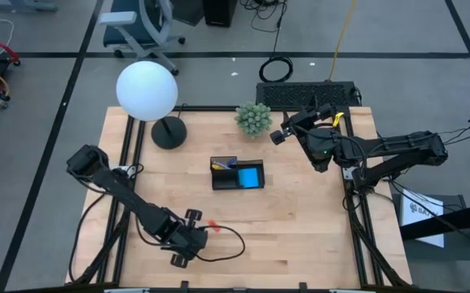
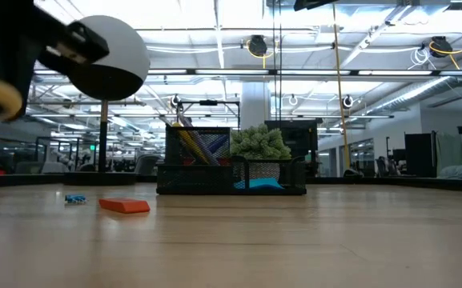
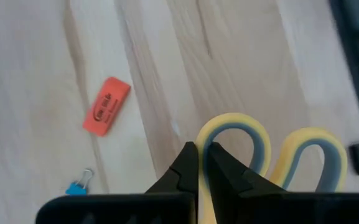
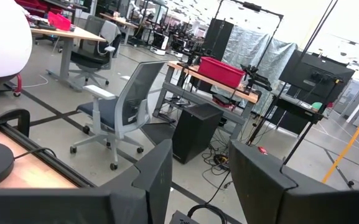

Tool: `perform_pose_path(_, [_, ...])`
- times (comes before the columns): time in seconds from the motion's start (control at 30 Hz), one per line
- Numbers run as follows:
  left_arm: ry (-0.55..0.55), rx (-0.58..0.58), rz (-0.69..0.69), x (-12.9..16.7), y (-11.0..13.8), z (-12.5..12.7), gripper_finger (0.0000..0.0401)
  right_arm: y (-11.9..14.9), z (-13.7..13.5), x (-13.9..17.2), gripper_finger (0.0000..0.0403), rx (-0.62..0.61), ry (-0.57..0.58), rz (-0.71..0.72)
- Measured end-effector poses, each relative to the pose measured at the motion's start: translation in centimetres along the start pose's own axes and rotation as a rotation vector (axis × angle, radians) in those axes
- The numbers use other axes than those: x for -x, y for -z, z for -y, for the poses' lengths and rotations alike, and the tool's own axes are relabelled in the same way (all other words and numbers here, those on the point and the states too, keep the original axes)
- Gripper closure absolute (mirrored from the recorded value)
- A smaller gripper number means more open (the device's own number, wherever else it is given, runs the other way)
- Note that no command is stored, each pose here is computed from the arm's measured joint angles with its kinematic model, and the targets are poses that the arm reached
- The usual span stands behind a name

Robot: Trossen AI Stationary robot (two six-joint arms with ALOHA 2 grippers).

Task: Pick and place office supplies into organizer
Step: Put the scissor into the desk organizer

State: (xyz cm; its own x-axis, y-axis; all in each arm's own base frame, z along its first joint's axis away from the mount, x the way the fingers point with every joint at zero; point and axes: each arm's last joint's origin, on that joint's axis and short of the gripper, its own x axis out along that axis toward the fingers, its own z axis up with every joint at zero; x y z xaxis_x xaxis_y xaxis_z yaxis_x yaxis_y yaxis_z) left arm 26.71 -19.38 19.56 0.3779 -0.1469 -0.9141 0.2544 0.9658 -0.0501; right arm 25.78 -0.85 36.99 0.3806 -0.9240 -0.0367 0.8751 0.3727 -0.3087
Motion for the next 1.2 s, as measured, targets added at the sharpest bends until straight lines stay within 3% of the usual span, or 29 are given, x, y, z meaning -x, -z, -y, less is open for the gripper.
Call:
perform_pose_path(0.23, [-0.047,-0.009,0.122,3.1,-0.5,-0.5,0.0387,0.0,0.0,0.0,0.0252,0.000,0.000,0.000])
perform_pose_path(0.7, [-0.284,0.015,0.489,10.4,-1.3,-2.4,0.0388,0.0,0.0,0.0,0.0251,0.000,0.000,0.000])
perform_pose_path(1.2, [-0.521,0.114,0.749,12.8,-3.5,-5.8,0.0388,0.0,0.0,0.0,0.0252,0.000,0.000,0.000])
